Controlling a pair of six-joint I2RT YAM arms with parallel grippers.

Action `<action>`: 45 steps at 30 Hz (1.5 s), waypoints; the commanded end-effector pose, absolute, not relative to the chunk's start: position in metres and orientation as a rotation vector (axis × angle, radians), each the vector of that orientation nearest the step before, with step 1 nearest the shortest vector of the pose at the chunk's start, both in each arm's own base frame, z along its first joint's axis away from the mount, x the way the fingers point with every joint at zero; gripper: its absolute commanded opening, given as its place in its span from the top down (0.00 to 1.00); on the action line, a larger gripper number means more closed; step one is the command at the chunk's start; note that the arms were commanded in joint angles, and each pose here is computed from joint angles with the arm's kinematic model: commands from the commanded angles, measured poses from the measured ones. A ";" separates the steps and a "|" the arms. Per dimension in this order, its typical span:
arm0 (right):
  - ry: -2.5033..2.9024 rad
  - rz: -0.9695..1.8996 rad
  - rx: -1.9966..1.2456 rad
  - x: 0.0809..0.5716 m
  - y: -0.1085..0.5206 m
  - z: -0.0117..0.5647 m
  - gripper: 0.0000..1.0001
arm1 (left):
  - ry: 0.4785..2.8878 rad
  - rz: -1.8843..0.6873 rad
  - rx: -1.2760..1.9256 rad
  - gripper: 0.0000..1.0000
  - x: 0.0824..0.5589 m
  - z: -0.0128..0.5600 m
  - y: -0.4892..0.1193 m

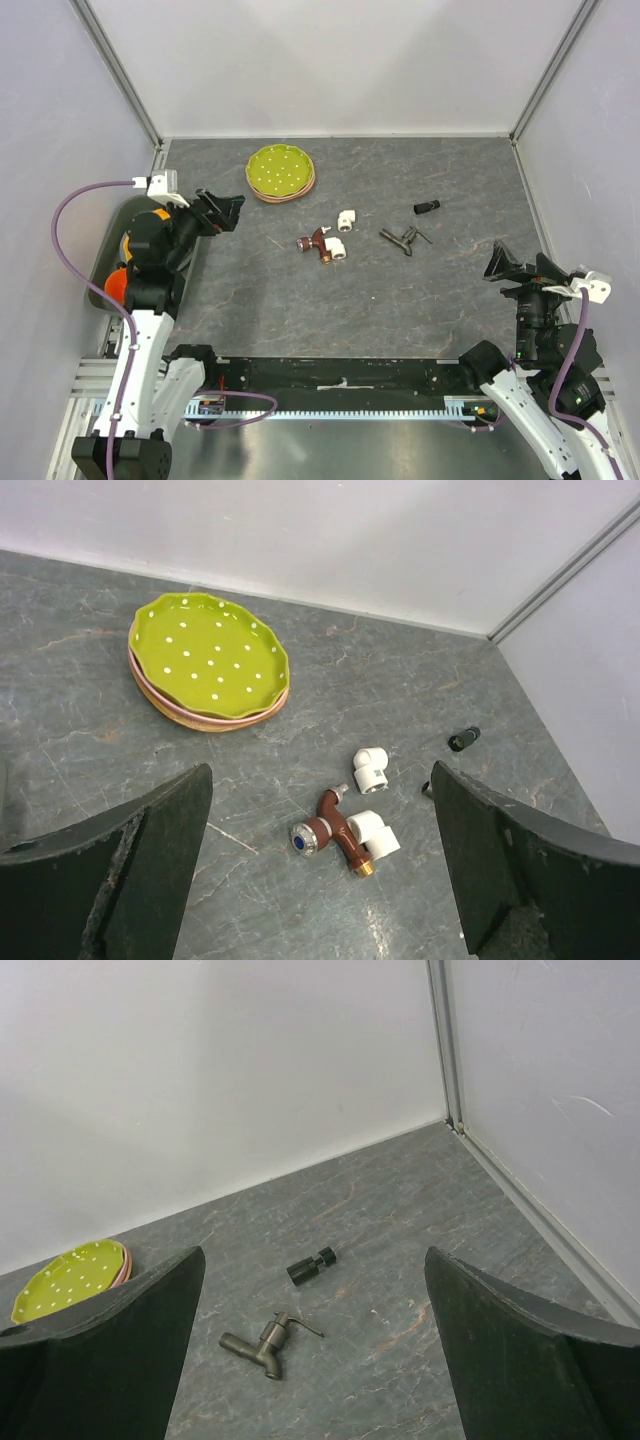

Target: Install the water faucets

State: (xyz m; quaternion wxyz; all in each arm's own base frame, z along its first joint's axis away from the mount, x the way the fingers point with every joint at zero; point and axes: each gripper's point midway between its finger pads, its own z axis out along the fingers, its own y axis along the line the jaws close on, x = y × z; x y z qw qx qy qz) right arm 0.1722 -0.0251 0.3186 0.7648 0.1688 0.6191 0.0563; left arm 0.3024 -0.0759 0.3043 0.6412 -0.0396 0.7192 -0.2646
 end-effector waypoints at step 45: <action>1.365 0.255 0.233 0.177 0.008 0.321 0.02 | 2.185 -0.635 0.110 0.04 0.317 0.153 -0.234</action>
